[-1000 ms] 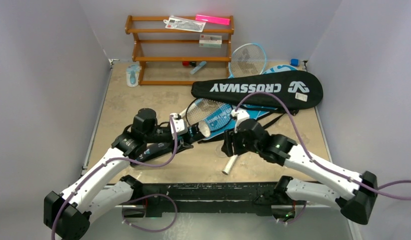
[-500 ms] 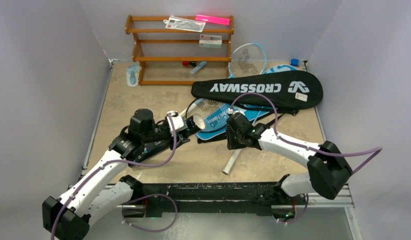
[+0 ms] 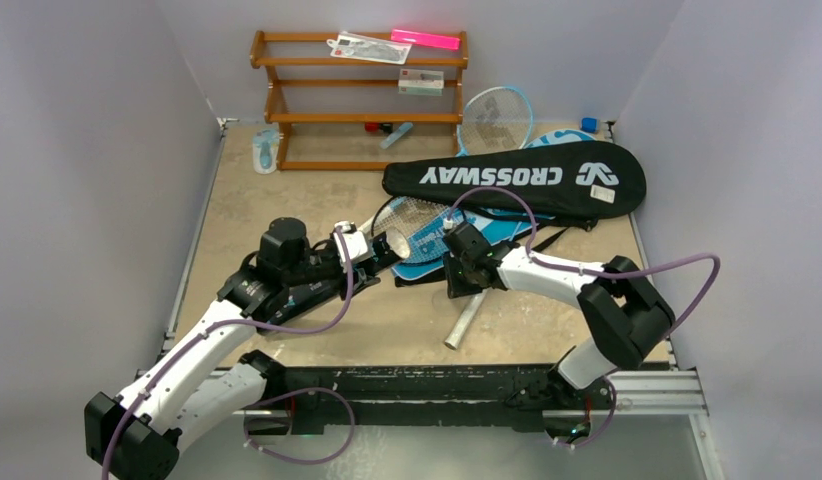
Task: Pack up the badminton gear
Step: Close the lid on the shuttle tube.
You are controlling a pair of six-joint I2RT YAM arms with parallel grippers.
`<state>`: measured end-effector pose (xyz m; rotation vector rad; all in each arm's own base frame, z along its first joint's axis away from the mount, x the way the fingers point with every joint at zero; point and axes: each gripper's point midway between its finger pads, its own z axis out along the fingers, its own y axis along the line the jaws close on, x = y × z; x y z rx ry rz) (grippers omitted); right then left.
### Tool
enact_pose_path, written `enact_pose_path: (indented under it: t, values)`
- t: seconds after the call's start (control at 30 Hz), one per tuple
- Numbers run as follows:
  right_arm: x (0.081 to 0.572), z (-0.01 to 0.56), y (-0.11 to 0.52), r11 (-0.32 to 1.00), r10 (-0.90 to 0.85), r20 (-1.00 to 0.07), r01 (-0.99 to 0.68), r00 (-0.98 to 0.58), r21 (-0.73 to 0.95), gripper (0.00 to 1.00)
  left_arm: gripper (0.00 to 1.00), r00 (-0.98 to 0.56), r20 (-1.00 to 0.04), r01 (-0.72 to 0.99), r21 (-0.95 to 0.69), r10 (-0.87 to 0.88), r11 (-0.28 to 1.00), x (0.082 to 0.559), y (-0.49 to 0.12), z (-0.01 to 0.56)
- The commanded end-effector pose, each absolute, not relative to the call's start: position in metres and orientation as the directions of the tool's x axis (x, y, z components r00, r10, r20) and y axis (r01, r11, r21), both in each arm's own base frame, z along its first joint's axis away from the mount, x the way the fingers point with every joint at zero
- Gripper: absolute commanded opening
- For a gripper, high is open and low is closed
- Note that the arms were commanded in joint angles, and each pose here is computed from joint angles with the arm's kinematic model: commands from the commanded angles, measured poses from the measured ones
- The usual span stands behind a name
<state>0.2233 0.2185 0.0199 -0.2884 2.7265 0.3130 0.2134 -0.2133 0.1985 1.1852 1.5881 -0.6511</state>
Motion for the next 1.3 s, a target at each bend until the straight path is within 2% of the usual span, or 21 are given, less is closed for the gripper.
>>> enact_pose_path:
  t: [0.0, 0.07, 0.13, 0.27, 0.3, 0.43, 0.57, 0.73, 0.87, 1.1, 1.27]
  values:
    - [0.232, 0.029, 0.224, 0.948, -0.165, -0.415, -0.260, -0.895, 0.182, 0.31, 0.47, 0.063, -0.939, 0.905, 0.197, 0.338, 0.378, 0.219, -0.215, 0.226]
    - [0.230, 0.026, 0.222, 0.949, -0.171, -0.408, -0.261, -0.897, 0.175, 0.29, 0.47, 0.065, -0.939, 0.904, 0.199, 0.337, 0.378, 0.219, -0.215, 0.226]
    - [0.228, 0.025, 0.221, 0.948, -0.176, -0.403, -0.265, -0.898, 0.176, 0.23, 0.47, 0.066, -0.939, 0.904, 0.200, 0.337, 0.379, 0.219, -0.215, 0.227]
    - [0.228, 0.030, 0.223, 0.944, -0.177, -0.408, -0.272, -0.895, 0.186, 0.02, 0.47, 0.068, -0.941, 0.905, 0.198, 0.332, 0.376, 0.218, -0.216, 0.227]
    - [0.229, 0.034, 0.223, 0.944, -0.174, -0.416, -0.271, -0.892, 0.186, 0.00, 0.47, 0.066, -0.943, 0.905, 0.194, 0.327, 0.378, 0.218, -0.216, 0.228]
    - [0.235, 0.067, 0.220, 0.945, -0.155, -0.477, -0.271, -0.865, 0.184, 0.00, 0.47, 0.062, -0.961, 0.906, 0.167, 0.270, 0.388, 0.218, -0.221, 0.247]
    - [0.238, 0.103, 0.213, 0.943, -0.129, -0.543, -0.273, -0.830, 0.192, 0.00, 0.47, 0.135, -0.980, 0.896, 0.185, 0.149, 0.404, 0.217, -0.227, 0.302]
    - [0.232, 0.144, 0.212, 0.915, -0.071, -0.598, -0.291, -0.798, 0.280, 0.00, 0.47, 0.171, -0.983, 0.895, 0.129, -0.062, 0.428, 0.213, -0.234, 0.365]
    - [0.227, 0.175, 0.210, 0.894, -0.044, -0.629, -0.311, -0.776, 0.321, 0.00, 0.47, 0.189, -0.948, 0.910, 0.070, -0.257, 0.409, 0.204, -0.237, 0.394]
    - [0.222, 0.234, 0.195, 0.892, -0.016, -0.697, -0.325, -0.717, 0.314, 0.00, 0.47, 0.124, -0.855, 0.943, -0.057, -0.504, 0.329, 0.203, -0.240, 0.395]
    - [0.210, 0.265, 0.195, 0.862, 0.000, -0.718, -0.365, -0.696, 0.353, 0.00, 0.47, 0.201, -0.828, 0.942, 0.017, -0.524, 0.334, 0.201, -0.247, 0.379]
